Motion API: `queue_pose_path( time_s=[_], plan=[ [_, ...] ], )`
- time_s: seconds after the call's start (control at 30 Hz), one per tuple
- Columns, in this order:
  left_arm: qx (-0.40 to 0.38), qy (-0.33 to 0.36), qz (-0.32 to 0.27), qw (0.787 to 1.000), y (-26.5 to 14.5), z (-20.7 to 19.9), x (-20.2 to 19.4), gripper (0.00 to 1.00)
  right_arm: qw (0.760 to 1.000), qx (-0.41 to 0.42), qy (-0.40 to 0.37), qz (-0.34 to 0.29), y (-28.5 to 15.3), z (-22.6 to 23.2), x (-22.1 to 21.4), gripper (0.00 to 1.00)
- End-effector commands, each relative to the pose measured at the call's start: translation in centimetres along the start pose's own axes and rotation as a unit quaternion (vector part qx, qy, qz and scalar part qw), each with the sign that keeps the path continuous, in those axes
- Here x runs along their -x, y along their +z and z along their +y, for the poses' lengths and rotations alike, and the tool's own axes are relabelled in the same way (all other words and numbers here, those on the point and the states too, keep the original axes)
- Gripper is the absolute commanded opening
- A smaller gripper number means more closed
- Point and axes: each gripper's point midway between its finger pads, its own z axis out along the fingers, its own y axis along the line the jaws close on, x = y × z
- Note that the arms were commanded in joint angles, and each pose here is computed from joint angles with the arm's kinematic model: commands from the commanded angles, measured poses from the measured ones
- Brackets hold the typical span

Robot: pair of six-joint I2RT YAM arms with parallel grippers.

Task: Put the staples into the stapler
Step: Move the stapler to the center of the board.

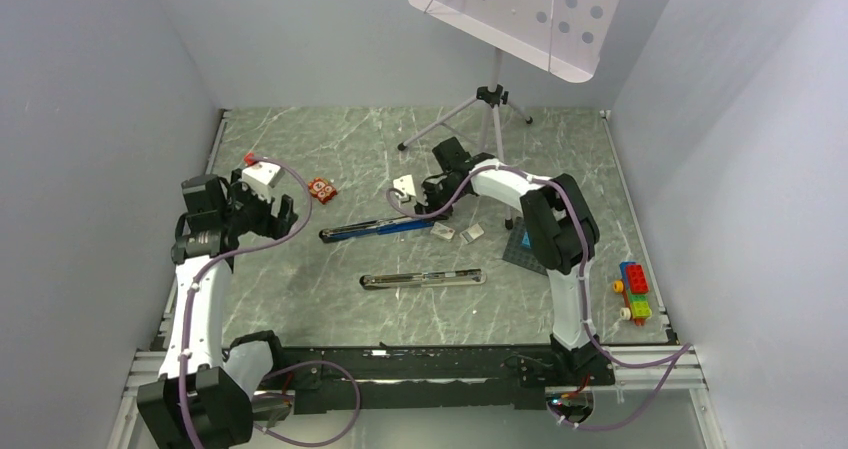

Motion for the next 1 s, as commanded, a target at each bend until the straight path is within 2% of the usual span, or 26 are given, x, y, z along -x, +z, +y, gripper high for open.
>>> queue_pose_path(
  time_s=[0.0,0.2,0.3,0.5,0.63,0.87,0.97],
  plan=[
    [0.013,0.04,-0.05,0.998,-0.1,0.7,2.4,0.87,0.999,0.015,-0.033,0.012,-1.0,-0.5,-1.5,0.4],
    [0.009,0.029,-0.082,0.996,-0.5,0.0,3.4,0.86,0.998,0.029,-0.04,-0.047,-0.2,-0.7,1.9,0.63],
    [0.007,0.027,-0.08,0.996,-0.5,-0.4,2.8,0.87,0.995,0.029,-0.043,-0.08,0.6,-1.1,3.9,0.69],
    [-0.006,0.033,-0.078,0.996,-0.6,-1.5,1.3,0.86,0.991,0.071,-0.009,-0.116,3.6,-1.6,6.3,0.72],
    [-0.011,0.044,-0.064,0.997,-0.6,-2.0,0.2,0.86,0.991,0.083,0.002,-0.109,5.1,-2.0,6.4,0.7],
    [-0.023,0.047,-0.04,0.998,-0.2,-2.3,-1.4,0.86,0.992,0.103,-0.017,-0.069,5.4,0.0,5.1,0.68],
    [-0.016,0.046,-0.046,0.998,-0.1,-2.1,-1.4,0.86,0.991,0.103,-0.006,-0.082,4.4,0.3,5.8,0.7]
  ],
)
